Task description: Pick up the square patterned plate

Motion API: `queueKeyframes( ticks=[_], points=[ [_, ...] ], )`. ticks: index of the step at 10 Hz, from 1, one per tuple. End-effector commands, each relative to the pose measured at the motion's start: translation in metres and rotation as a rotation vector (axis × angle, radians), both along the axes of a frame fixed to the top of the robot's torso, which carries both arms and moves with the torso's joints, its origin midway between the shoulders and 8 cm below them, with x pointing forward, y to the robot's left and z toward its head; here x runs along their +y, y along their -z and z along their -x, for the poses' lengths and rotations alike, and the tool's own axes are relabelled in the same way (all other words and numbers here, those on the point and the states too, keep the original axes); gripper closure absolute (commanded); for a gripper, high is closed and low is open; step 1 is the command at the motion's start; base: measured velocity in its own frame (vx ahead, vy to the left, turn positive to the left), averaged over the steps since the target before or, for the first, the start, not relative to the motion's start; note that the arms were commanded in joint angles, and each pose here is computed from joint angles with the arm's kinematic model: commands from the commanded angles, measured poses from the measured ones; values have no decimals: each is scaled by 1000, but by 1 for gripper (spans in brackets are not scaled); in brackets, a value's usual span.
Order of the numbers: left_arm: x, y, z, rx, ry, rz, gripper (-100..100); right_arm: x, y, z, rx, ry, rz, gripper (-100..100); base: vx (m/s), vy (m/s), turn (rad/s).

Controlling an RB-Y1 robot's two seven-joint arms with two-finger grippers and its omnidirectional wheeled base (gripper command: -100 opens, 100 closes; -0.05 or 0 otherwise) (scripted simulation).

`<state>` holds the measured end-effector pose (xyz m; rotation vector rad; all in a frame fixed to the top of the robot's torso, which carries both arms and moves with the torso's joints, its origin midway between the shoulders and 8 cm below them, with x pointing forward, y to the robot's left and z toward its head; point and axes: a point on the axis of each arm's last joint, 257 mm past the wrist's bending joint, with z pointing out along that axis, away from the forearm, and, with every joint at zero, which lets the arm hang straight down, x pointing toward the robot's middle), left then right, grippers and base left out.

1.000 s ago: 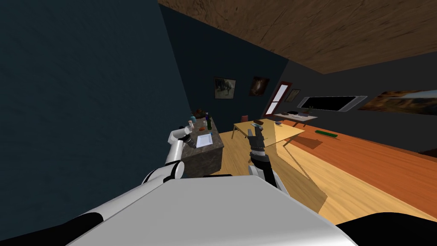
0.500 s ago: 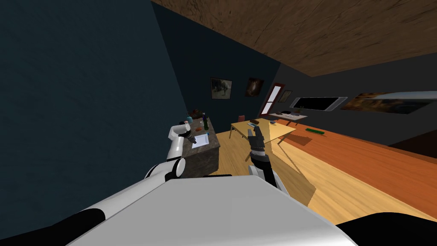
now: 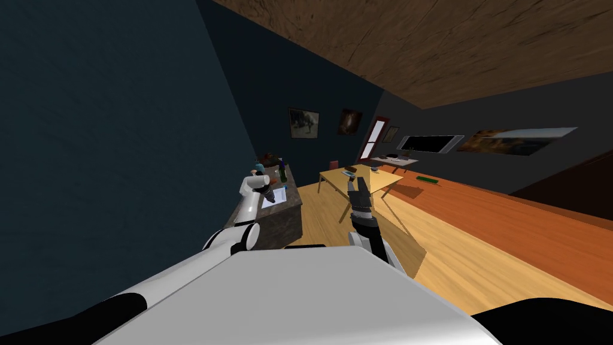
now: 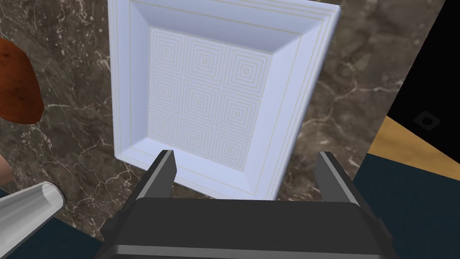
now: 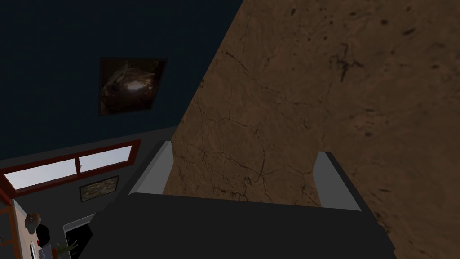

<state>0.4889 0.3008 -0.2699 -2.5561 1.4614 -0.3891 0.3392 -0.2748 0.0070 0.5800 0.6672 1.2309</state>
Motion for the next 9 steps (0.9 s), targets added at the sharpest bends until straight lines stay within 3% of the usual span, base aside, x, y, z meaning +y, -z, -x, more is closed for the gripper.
queueKeyframes(
  ticks=[1, 4, 5, 6, 7, 9],
  points=[
    [0, 14, 9, 44, 45, -24, -100, 0, 0, 0, 0, 0, 0, 0, -24, -37, -70],
    [0, 37, 27, 118, 110, -56, -100, 0, 0, 0, 0, 0, 0, 0, -21, -35, -75],
    [0, 32, 21, 100, 93, -48, -100, 0, 0, 0, 0, 0, 0, 0, -10, -19, -8],
    [0, 33, 22, 104, 98, -50, 0, 0, 0, 0, 0, 0, 0, 0, 0, 0, 0],
    [14, 34, 12, 84, 115, -56, -100, 0, 0, 0, 0, 0, 0, 0, -50, -47, -209],
    [22, 42, 18, 117, 104, -56, -100, 0, 0, 0, 0, 0, 0, 0, -40, -40, -60]
  ],
)
